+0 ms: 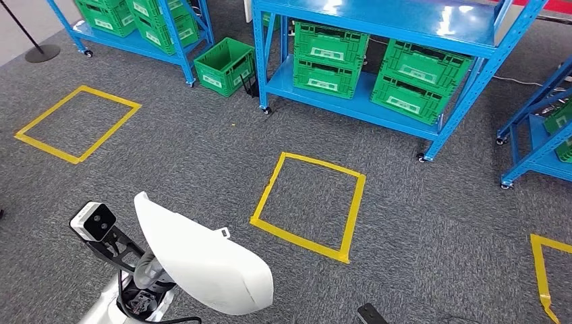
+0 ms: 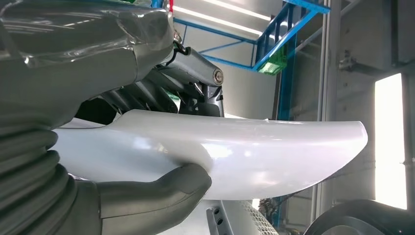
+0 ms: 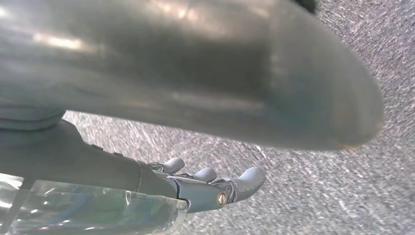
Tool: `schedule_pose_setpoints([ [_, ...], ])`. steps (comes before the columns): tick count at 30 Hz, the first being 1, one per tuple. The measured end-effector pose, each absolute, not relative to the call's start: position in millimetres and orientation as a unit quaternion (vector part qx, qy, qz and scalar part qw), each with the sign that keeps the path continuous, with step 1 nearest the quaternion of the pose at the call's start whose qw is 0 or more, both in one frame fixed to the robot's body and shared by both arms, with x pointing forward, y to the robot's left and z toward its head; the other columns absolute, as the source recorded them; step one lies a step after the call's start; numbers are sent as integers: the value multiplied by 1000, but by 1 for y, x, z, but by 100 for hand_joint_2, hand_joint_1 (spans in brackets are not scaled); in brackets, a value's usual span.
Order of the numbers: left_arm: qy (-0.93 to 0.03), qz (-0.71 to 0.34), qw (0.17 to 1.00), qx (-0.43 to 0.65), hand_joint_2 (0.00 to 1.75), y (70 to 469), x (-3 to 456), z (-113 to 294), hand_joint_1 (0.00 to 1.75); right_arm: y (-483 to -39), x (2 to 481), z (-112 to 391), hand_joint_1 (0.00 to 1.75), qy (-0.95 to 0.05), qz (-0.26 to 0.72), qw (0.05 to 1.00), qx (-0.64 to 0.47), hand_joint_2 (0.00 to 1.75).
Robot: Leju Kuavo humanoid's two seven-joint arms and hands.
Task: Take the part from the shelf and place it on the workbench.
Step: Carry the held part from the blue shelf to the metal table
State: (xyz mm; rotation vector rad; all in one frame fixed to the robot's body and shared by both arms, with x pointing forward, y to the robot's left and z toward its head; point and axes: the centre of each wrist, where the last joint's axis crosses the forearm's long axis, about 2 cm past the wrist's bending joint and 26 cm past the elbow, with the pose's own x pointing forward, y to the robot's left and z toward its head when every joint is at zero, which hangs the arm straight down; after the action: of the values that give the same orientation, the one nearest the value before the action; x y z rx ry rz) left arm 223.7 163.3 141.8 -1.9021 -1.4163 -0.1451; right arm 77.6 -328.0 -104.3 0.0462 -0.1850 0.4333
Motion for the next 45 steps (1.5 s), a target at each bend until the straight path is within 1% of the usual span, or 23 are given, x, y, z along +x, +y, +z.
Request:
schedule_pose_setpoints([
  [45, -560, -60, 368, -740, 175, 168, 223, 138, 175, -318, 80, -104, 0, -93, 222, 970, 37, 0],
])
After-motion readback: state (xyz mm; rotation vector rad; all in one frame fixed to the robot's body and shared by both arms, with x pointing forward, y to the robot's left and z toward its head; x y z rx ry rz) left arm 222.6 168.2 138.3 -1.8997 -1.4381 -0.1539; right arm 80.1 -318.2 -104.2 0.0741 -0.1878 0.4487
